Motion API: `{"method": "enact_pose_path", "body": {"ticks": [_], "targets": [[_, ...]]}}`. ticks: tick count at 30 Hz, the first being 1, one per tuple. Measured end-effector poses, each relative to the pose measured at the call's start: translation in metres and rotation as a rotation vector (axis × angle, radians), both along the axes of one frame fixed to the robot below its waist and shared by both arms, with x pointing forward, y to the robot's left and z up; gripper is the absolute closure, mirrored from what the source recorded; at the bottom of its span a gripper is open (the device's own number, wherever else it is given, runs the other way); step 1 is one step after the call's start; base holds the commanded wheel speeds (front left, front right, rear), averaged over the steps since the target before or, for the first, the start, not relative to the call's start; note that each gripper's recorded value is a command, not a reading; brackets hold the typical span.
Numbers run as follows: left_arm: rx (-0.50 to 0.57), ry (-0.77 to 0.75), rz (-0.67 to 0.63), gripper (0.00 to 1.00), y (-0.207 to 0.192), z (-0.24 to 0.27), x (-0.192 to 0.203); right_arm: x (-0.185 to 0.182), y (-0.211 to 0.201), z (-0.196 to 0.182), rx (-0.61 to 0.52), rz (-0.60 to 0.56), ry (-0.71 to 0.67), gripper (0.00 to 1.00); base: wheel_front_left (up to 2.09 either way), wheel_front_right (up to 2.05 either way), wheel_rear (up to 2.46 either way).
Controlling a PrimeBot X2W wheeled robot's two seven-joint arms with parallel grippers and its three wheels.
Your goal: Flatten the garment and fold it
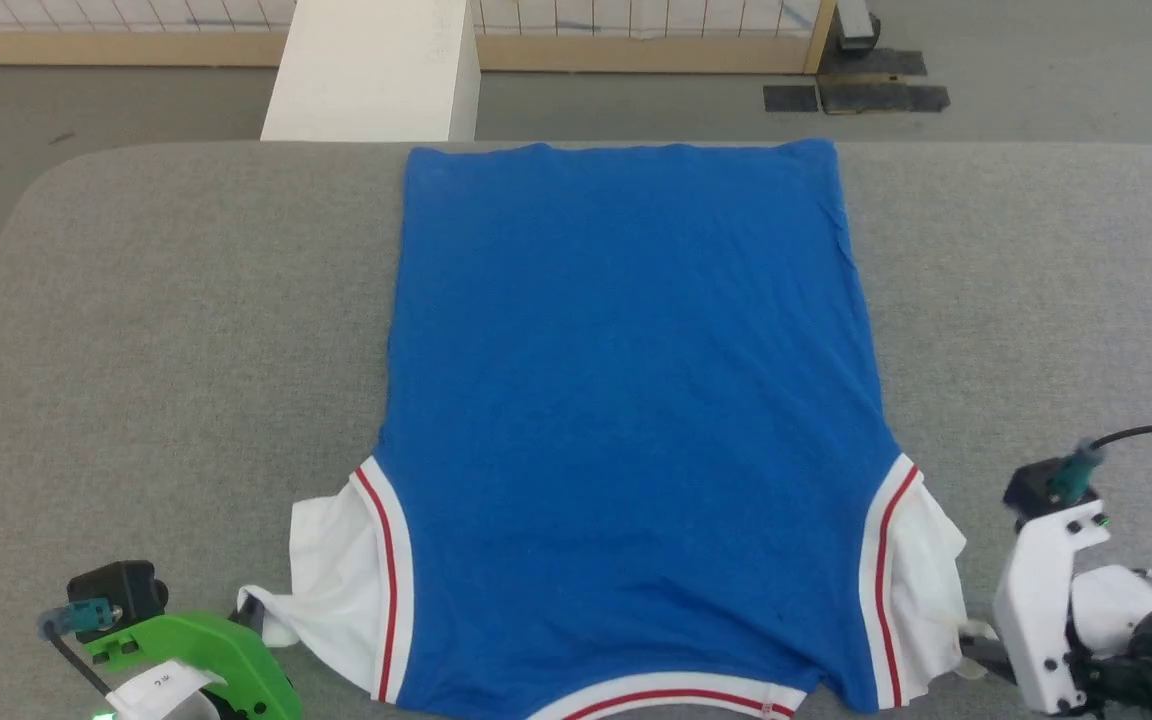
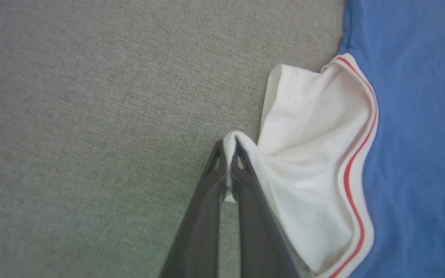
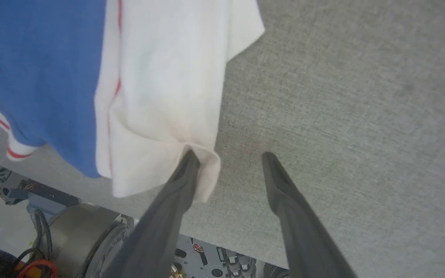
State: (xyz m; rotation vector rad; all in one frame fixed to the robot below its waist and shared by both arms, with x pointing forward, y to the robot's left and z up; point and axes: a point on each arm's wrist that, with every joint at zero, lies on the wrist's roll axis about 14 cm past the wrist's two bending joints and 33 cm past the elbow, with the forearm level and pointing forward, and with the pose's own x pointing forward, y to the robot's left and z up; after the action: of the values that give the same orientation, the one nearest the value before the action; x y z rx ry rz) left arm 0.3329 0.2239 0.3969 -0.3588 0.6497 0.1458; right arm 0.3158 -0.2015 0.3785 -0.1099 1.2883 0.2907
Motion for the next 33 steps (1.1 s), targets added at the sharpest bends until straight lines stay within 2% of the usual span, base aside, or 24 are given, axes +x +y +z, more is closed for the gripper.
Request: {"method": "enact_pose_path", "body": {"ticks": [7,11,16,19,23,29,33], "targets": [[-0.004,-0.05,0.001,1.0,-0.002,0.012,0.003,0.03,-0.015,0.051,0.138,-0.174,-0.248,0.0,0.0,0.0,0.0],[-0.006,-0.069,-0.004,1.0,-0.004,0.017,0.004,0.045,-0.028,0.089,0.219,-0.283,-0.435,0.0,0.0,0.0,0.0],[-0.01,-0.1,0.004,1.0,-0.005,0.024,0.01,0.071,-0.053,0.144,0.257,-0.408,-0.784,0.0,0.0,0.0,0.0],[-0.025,-0.105,0.02,1.0,-0.004,0.025,0.011,0.082,-0.055,0.159,0.292,-0.454,-0.914,0.0,0.0,0.0,0.0],[-0.024,-0.129,0.033,1.0,-0.002,0.027,0.016,0.11,-0.051,0.166,0.303,-0.459,-1.045,0.0,0.0,0.0,0.0],[-0.027,-0.174,0.015,1.0,-0.011,0.031,0.033,0.16,-0.032,0.163,0.299,-0.394,-1.071,0.0,0.0,0.0,0.0],[-0.03,-0.202,-0.002,1.0,-0.02,0.032,0.046,0.206,-0.022,0.166,0.256,-0.326,-1.076,0.0,0.0,0.0,0.0]]}}
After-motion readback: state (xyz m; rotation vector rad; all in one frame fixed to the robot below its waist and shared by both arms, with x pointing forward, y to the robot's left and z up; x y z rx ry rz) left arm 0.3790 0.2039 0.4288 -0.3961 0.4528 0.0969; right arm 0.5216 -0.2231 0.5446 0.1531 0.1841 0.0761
